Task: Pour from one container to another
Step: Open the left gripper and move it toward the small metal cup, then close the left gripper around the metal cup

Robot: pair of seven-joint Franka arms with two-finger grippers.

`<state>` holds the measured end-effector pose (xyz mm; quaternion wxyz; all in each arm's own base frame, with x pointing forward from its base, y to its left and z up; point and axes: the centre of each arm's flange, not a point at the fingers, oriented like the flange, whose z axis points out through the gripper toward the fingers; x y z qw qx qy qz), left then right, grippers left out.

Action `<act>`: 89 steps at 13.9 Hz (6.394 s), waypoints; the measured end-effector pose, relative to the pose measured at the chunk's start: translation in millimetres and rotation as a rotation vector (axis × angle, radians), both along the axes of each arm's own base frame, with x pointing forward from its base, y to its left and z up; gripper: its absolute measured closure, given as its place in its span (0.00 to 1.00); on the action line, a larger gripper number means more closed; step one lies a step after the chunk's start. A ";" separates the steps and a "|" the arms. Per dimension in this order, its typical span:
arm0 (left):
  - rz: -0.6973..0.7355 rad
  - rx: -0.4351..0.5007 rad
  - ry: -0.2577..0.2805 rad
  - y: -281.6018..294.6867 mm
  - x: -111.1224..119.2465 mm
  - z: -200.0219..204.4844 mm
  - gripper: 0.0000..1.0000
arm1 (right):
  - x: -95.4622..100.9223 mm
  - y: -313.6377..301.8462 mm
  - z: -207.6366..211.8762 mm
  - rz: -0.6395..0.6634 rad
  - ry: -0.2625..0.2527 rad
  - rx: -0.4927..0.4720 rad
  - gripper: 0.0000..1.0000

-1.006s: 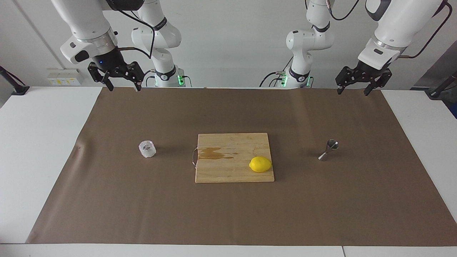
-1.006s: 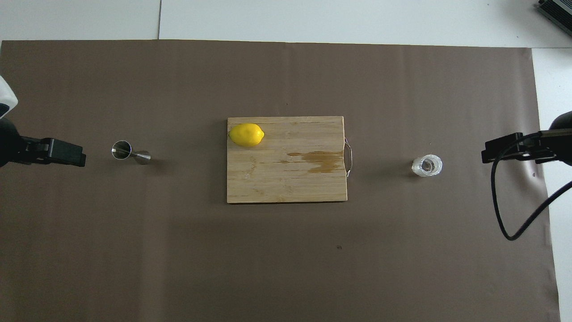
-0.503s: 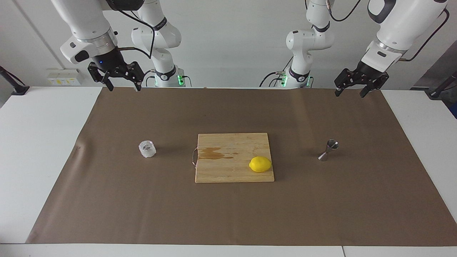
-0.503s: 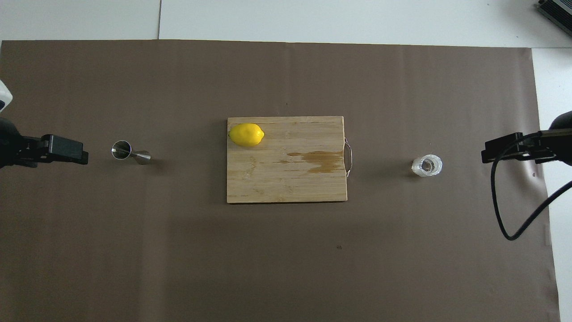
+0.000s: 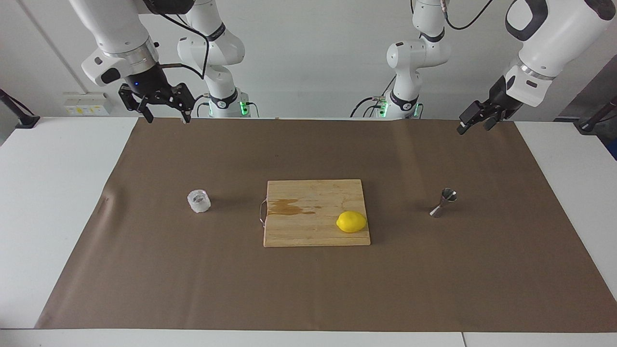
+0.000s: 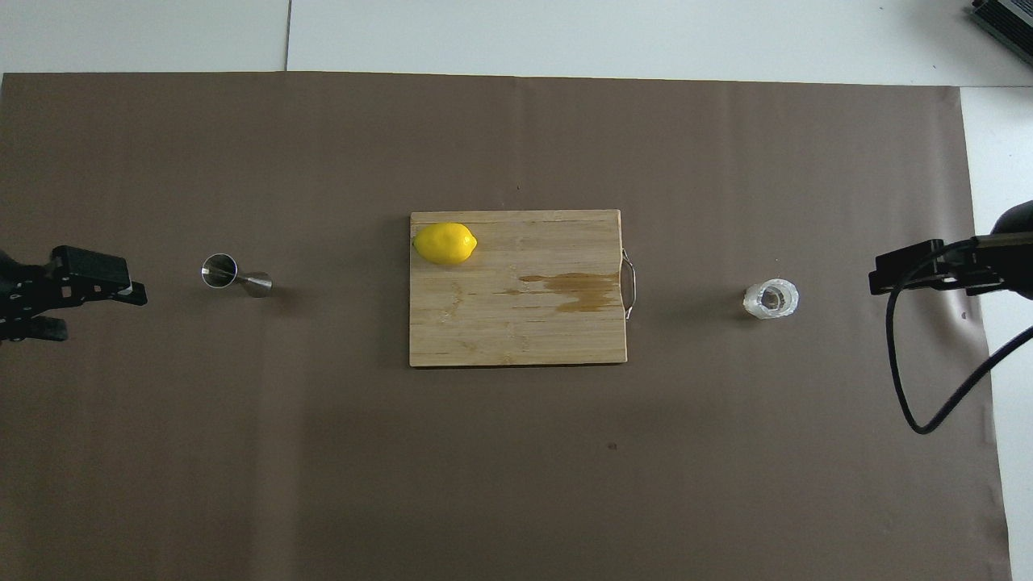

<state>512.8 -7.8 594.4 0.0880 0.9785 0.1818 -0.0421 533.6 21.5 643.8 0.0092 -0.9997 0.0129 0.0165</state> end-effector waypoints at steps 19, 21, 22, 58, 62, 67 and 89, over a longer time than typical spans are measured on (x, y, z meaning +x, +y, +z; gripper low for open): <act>1.322 -0.410 0.446 80.3 24.5 -162.7 0.00 | 0.0 0.0 0.0 0.000 0.000 0.000 0.00; 1.468 -0.501 0.483 86.3 13.7 -183.8 0.00 | 0.0 0.0 0.0 0.000 0.000 0.000 0.00; 1.530 -0.551 0.494 91.4 5.9 -192.8 0.00 | 0.0 0.0 0.0 0.000 0.000 0.000 0.00; 1.863 -0.732 0.322 36.8 2.7 -242.2 0.00 | 0.0 0.0 0.0 0.000 0.000 0.000 0.00; 1.875 -0.738 0.323 37.2 5.7 -244.7 0.00 | 0.0 0.0 0.0 0.000 0.000 0.000 0.00; 1.882 -0.741 0.315 31.7 7.1 -245.7 0.04 | 0.0 0.0 0.0 0.000 0.000 0.000 0.00; 1.891 -0.742 0.336 31.5 6.8 -247.4 0.29 | 0.0 0.0 0.0 0.000 0.000 0.000 0.00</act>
